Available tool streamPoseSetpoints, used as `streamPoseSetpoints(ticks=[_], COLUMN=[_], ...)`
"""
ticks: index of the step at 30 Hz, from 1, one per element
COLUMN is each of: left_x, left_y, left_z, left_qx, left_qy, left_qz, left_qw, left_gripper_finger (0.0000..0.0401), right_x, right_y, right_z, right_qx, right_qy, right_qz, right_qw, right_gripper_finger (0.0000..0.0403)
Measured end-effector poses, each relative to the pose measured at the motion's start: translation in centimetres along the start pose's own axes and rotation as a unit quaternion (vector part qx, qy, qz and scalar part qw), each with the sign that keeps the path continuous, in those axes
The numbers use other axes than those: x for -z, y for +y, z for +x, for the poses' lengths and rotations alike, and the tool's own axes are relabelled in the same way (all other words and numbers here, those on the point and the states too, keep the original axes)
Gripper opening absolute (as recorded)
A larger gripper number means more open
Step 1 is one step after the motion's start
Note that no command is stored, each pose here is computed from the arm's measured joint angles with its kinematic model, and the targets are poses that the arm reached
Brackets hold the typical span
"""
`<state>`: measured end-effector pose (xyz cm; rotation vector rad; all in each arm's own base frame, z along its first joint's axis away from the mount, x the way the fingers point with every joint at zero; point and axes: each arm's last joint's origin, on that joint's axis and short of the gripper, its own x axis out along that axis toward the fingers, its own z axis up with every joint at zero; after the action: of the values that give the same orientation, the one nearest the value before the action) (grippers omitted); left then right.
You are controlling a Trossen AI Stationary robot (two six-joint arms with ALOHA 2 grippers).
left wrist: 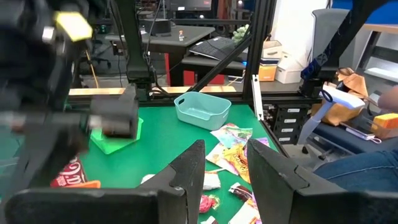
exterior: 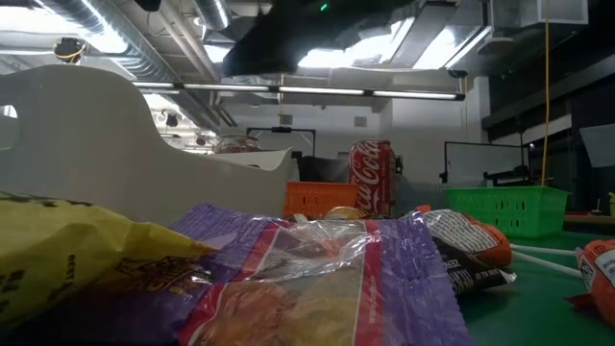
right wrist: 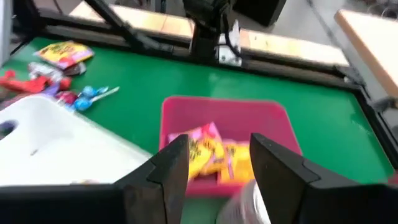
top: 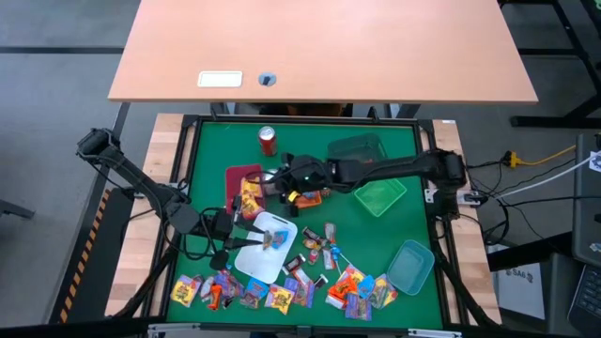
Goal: Sort candy
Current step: Put the blue lollipop into the orange bin
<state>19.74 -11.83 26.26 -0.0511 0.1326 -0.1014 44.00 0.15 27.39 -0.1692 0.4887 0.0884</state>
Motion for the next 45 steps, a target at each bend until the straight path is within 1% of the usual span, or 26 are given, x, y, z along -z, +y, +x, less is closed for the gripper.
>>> streamPoseSetpoints(ticks=[4,9,13,17,19,21,25,27,29,32,35,38,41,45], left_x=[0.0,0.1,0.0,0.0,0.0,0.0,-0.1,-0.1,-0.1,-0.1,-0.1,-0.1,-0.1,-0.1], left_y=[0.0,0.1,0.3,0.5,0.7,0.8,1.1,1.1,1.2,1.2,1.2,1.2,1.2,1.2], left_z=[0.0,0.1,0.1,0.3,0.3,0.4,0.5,0.5,0.5,0.5,0.5,0.5,0.5,0.5], left_qx=[-0.001,-0.003,-0.007,-0.014,-0.018,-0.02,-0.027,-0.028,-0.029,-0.03,-0.03,-0.03,-0.03,-0.03], left_qy=[0.001,0.002,0.002,0.001,0.001,0.001,0.001,0.0,0.0,0.001,0.001,0.001,0.001,0.001], left_qz=[0.001,0.003,0.004,0.003,0.002,0.002,0.001,0.001,0.001,0.001,0.001,0.001,0.001,0.001], left_qw=[1.0,1.0,1.0,1.0,1.0,1.0,1.0,1.0,1.0,1.0,1.0,1.0,1.0,1.0], left_gripper_finger=[0.0108,0.0108,0.0108,0.0108,0.0108,0.0108,0.0108,0.0108,0.0108,0.0108,0.0108,0.0108,0.0108,0.0108], right_x=[-0.9,-1.7,-2.0,-1.7,-1.2,-0.5,0.9,1.2,1.4,1.5,1.7,2.7,4.3,6.7], right_y=[0.3,1.8,3.8,6.2,7.4,8.6,10.4,11.1,11.8,12.9,14.1,15.2,16.1,17.2], right_z=[-3.2,-7.1,-9.8,-11.8,-12.6,-13.2,-14.6,-15.1,-15.5,-16.1,-16.6,-16.7,-16.5,-15.3], right_qx=[-0.012,-0.035,-0.063,-0.098,-0.112,-0.123,-0.136,-0.138,-0.14,-0.144,-0.14,-0.131,-0.124,-0.111], right_qy=[0.04,0.082,0.113,0.161,0.198,0.241,0.331,0.357,0.371,0.381,0.385,0.391,0.397,0.383], right_qz=[0.003,-0.006,-0.02,-0.039,-0.029,-0.02,-0.017,-0.018,-0.016,-0.013,-0.025,-0.029,-0.008,0.052], right_qw=[0.999,0.996,0.991,0.981,0.973,0.963,0.934,0.924,0.918,0.913,0.912,0.911,0.909,0.915], right_gripper_finger=[0.0168,0.0168,0.0168,0.0168,0.0168,0.0168,0.0168,0.0168,0.0168,0.0168,0.0168,0.0168,0.0168,0.0168])
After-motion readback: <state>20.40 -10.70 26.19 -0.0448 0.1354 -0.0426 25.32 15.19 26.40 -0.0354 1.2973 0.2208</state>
